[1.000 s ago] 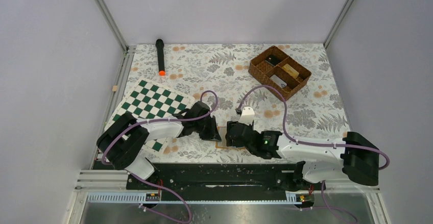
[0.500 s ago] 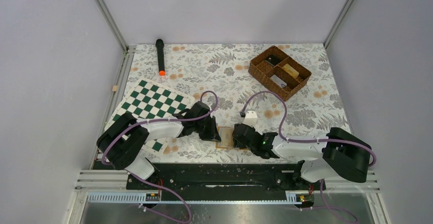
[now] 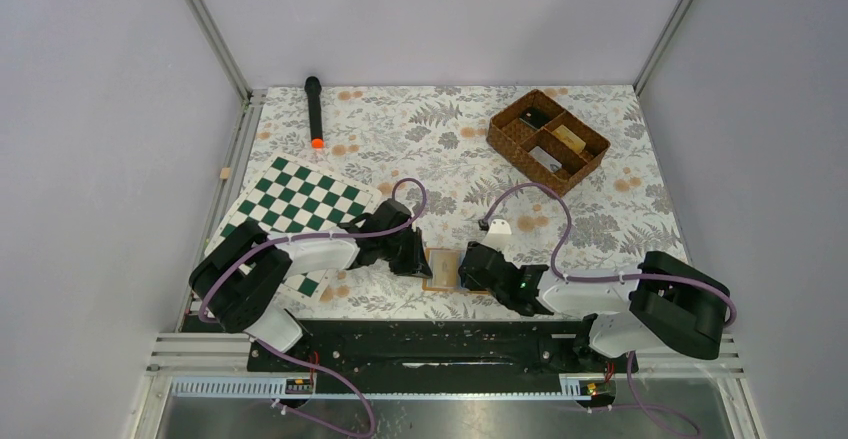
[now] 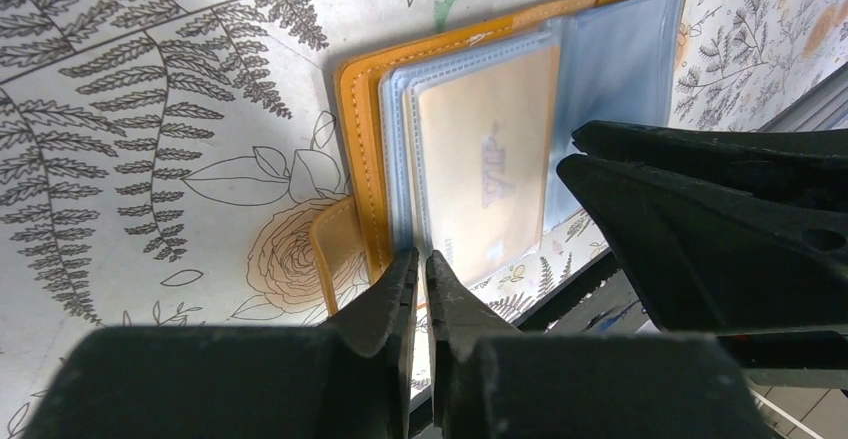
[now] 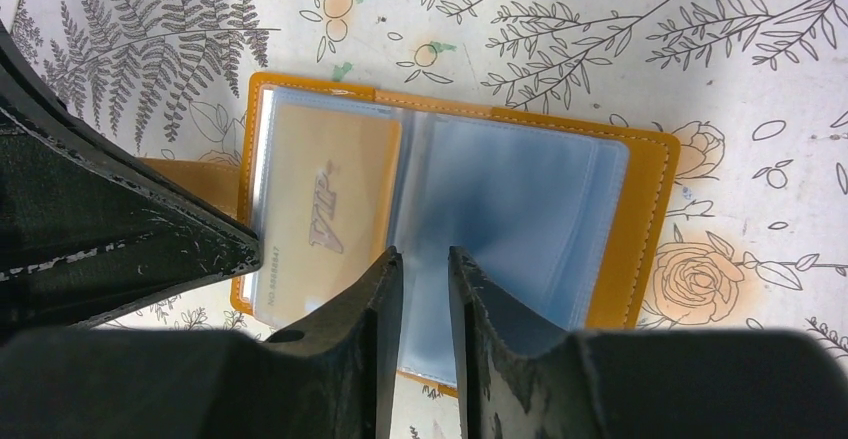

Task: Take the credit cards out of the card holder
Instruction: Remove the credit card from the card holder.

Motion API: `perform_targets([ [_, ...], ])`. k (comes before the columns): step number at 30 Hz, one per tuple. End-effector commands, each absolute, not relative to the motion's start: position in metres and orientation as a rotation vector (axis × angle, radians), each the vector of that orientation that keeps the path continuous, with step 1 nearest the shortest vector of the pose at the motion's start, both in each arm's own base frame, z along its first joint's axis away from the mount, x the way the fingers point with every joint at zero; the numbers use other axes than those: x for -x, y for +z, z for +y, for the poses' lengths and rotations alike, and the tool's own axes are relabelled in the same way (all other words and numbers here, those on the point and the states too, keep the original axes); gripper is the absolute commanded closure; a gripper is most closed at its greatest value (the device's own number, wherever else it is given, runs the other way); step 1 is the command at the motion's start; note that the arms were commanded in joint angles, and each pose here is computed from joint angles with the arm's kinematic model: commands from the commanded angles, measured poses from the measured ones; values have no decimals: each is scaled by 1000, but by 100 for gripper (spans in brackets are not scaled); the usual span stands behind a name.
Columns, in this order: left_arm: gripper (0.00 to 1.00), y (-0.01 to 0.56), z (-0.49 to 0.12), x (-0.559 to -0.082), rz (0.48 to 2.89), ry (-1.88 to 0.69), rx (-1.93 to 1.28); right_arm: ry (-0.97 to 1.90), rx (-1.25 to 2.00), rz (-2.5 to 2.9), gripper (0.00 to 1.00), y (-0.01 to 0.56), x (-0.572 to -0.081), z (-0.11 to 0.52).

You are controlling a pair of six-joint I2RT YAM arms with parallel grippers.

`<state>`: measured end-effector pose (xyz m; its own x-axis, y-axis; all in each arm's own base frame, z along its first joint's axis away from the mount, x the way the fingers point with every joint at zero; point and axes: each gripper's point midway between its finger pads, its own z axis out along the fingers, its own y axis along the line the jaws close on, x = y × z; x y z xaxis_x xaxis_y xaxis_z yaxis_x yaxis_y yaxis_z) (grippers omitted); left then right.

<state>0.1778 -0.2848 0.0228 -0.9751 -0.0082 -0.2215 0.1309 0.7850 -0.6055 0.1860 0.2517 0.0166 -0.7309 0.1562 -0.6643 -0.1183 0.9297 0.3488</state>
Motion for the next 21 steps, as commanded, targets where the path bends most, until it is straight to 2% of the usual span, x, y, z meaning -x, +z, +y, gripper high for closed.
perform_targets([
  [1, 92, 21, -277, -181, 2751, -897, -90, 383, -17, 2425, 69, -8, -171, 227],
  [5, 91, 27, -282, -180, 2737, -942, -99, 394, -17, 2419, 69, -6, -172, 228],
  [11, 79, 50, -292, -177, 2665, -1081, -110, 403, -14, 2417, 69, -4, -172, 230],
  [21, 74, 71, -305, -184, 2541, -1198, -133, 416, -9, 2412, 70, -1, -172, 231],
])
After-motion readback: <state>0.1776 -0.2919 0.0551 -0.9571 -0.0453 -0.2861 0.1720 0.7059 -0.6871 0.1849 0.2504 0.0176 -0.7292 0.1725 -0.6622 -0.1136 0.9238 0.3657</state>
